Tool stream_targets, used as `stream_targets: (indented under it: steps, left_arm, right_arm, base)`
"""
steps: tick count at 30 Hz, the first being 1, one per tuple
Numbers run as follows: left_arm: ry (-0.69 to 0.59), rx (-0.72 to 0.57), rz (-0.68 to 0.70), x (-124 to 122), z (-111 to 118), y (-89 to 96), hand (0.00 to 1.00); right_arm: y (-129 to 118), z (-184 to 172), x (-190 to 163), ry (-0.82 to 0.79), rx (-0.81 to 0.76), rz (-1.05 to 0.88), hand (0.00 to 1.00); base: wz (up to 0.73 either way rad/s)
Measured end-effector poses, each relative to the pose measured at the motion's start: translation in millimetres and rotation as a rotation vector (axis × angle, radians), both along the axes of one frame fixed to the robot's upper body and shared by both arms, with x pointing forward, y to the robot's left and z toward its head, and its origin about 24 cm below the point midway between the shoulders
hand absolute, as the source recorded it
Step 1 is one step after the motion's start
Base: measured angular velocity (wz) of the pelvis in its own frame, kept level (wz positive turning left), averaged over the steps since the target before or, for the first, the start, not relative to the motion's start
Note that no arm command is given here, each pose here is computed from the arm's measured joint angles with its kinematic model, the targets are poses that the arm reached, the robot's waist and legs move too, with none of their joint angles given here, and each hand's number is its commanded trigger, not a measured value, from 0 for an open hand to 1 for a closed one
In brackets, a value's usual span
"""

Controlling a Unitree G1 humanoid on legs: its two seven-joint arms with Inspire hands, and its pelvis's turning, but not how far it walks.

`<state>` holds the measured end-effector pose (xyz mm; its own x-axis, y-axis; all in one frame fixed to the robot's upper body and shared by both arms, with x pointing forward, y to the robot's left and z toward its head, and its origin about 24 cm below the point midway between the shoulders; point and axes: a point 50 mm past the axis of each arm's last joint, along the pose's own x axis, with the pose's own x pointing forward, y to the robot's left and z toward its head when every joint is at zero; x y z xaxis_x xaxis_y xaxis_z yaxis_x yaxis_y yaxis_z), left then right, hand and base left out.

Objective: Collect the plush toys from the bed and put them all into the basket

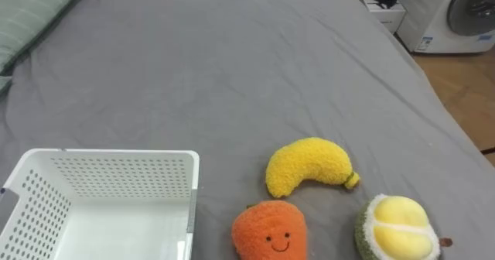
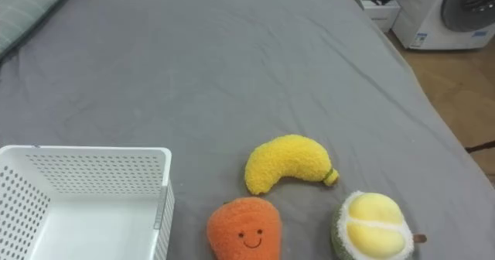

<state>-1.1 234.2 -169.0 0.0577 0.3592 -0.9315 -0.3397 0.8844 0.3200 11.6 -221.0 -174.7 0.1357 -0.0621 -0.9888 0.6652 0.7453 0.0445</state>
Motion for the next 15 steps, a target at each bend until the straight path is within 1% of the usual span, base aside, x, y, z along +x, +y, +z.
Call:
stream_targets:
  steps: [15]
  left_arm:
    - [0.006, 0.052, 0.013, 1.4, 1.5, 4.3, 0.00]
  right_arm:
    - [-0.4, -0.1, -0.7, 0.013, -0.009, 0.009, 0.00]
  base:
    - [0.00]
